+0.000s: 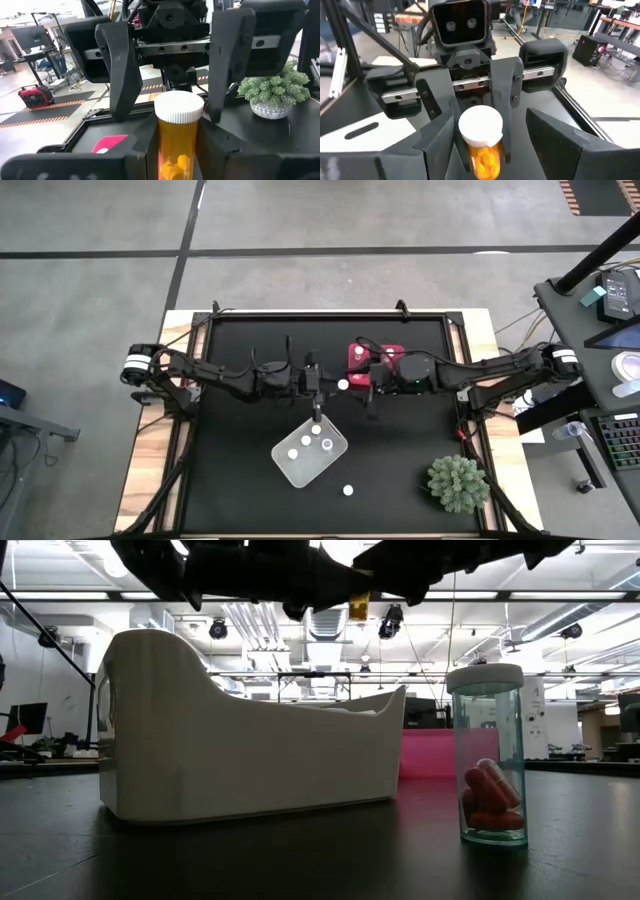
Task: Pick and place medicine bottles into bin by pill shape (circle, oval)
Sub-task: Put the yellow tablet bottle into the red bin
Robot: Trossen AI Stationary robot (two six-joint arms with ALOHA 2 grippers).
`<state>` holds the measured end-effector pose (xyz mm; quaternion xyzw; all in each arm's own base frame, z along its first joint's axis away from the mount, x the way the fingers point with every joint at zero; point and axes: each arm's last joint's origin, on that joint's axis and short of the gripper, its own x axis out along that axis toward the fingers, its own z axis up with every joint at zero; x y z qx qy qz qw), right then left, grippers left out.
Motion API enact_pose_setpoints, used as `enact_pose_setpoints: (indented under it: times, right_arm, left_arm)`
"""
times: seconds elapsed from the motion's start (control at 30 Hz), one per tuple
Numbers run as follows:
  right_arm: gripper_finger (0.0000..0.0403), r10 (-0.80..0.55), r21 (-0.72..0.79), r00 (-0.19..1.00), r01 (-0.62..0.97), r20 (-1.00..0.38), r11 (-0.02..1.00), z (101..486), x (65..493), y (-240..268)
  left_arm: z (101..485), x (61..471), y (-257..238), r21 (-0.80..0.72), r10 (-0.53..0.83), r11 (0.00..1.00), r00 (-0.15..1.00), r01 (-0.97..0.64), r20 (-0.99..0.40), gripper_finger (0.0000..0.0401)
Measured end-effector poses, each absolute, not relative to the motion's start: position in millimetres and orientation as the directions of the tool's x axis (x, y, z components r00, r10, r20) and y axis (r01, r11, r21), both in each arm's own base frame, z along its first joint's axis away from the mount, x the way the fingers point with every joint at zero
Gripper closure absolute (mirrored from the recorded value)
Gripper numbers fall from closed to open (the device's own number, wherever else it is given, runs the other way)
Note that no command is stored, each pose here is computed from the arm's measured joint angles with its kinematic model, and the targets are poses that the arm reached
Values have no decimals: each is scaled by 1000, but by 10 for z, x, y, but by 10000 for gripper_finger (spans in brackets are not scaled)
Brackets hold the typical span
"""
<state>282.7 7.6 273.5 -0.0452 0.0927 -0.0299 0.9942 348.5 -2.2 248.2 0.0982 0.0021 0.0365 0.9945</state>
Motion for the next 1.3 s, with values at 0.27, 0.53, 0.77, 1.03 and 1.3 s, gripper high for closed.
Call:
enact_pose_setpoints:
  times: [0.27,0.53,0.77,1.03,1.3]
  right_arm:
    - [172,-60,-162,979,28,-197,986,2711,2857,113]
    - [172,-104,-204,975,64,-194,977,2716,2853,118]
    - [191,-103,-213,975,59,-199,975,2700,2862,123]
    - [274,-102,-212,974,59,-200,975,2699,2861,124]
    - [293,-103,-206,974,60,-201,977,2697,2861,123]
  left_arm:
    - [2460,3484,-12,192,103,977,994,-97,-20,315]
    - [2455,3484,-11,191,106,976,994,-100,-25,315]
    - [2457,3485,-11,191,108,976,994,-102,-24,315]
    - [2458,3485,-11,191,109,976,994,-102,-23,315]
    - [2457,3485,-11,191,108,976,994,-102,-24,304]
